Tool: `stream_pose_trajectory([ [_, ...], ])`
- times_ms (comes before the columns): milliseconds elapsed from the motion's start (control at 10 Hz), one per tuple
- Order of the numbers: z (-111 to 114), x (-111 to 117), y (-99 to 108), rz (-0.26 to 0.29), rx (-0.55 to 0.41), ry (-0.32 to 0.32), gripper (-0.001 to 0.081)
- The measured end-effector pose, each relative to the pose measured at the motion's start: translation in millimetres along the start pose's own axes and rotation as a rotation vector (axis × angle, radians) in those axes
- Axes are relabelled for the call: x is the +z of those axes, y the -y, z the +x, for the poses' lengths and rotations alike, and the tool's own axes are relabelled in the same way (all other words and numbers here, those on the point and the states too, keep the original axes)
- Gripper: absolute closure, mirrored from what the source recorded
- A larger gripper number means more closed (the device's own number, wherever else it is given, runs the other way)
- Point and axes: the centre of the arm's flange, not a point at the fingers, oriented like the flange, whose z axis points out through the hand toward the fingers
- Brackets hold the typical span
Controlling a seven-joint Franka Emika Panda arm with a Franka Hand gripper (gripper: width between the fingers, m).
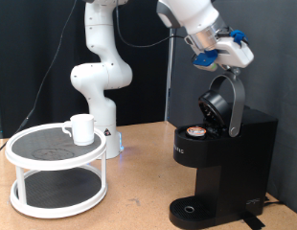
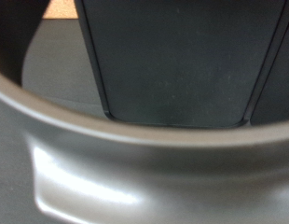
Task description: Make a cup of coffee with the keurig machine
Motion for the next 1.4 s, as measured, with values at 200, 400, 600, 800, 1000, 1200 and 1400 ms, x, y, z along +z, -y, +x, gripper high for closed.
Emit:
stream_pose_trajectory([
  [200,17.9,-17.2,15.7,0.006,0.004,0.001,0.0806],
  [400,37.3,-30.3,34.2,0.043,0.019,-0.044,0.0806],
  [600,54.5,-35.3,51.7,0.084,0.049,-0.084,0.0806],
  [800,67.9,-33.4,66.4,0.156,0.112,-0.143,0.0806],
  [1000,84.2,-22.0,84.1,0.212,0.169,-0.217,0.0806],
  [1200,97.9,-5.3,101.7,0.235,0.194,-0.241,0.0806],
  [1400,107.7,8.0,117.4,0.258,0.211,-0.238,0.0806],
])
